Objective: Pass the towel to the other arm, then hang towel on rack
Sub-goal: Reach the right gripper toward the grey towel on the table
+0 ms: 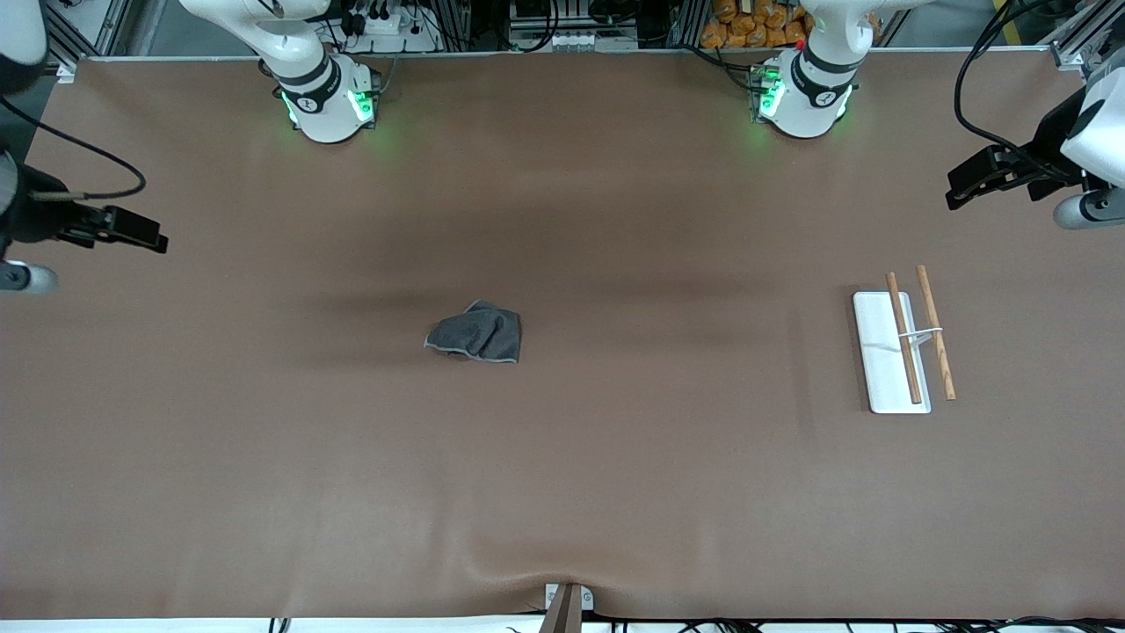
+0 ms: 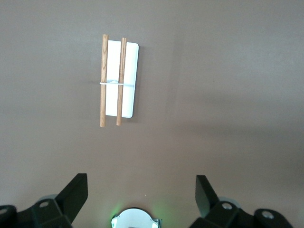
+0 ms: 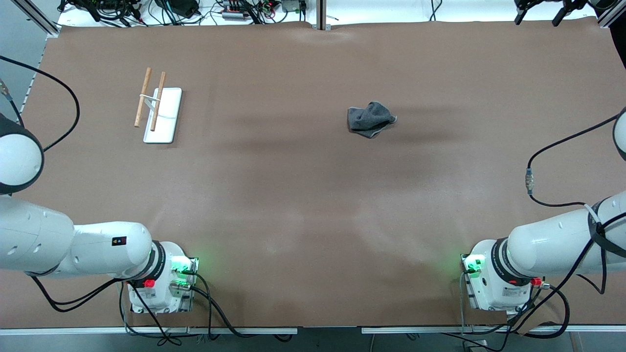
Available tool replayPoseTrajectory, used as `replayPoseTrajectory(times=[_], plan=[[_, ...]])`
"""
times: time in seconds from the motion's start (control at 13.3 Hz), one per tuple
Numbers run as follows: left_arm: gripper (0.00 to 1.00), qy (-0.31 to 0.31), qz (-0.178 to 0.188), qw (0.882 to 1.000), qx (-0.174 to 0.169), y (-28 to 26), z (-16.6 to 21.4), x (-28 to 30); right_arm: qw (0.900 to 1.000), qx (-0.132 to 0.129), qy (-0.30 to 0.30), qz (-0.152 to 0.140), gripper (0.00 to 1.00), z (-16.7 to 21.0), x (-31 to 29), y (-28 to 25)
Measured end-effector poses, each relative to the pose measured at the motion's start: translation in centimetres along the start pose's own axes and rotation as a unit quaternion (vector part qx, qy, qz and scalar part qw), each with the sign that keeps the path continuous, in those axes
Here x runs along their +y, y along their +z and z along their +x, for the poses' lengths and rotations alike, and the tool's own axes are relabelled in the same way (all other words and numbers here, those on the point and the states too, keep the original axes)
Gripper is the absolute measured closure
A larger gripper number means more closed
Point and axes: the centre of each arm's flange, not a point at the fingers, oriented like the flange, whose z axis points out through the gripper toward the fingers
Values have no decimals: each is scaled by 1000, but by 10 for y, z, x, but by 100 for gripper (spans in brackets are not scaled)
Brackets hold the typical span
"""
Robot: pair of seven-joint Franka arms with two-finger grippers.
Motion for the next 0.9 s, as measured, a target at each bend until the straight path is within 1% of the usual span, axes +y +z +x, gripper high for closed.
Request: replayPoseTrajectory(times=[0.15,0.3,0.53,0.68,0.75,0.9], plan=[[0,0,0,1000,0,0,0,0,1000,-12,-3,-1,0,9,-1,13],[0,0,0,1000,0,0,0,0,1000,-17,-4,0,0,12,-2,17],[0,0,0,1000,-1,1,1,0,999,-26,-15,14,0,16,-17,26],[0,0,0,1000,-2,2,1,0,999,-35,-21,15,0,21,-33,37],[0,0,0,1000,-3,3,1,0,999,-42,-17,14,0,26,-40,46],[0,0,0,1000,-4,4,1,0,998,-56,16,14,0,36,-57,66]])
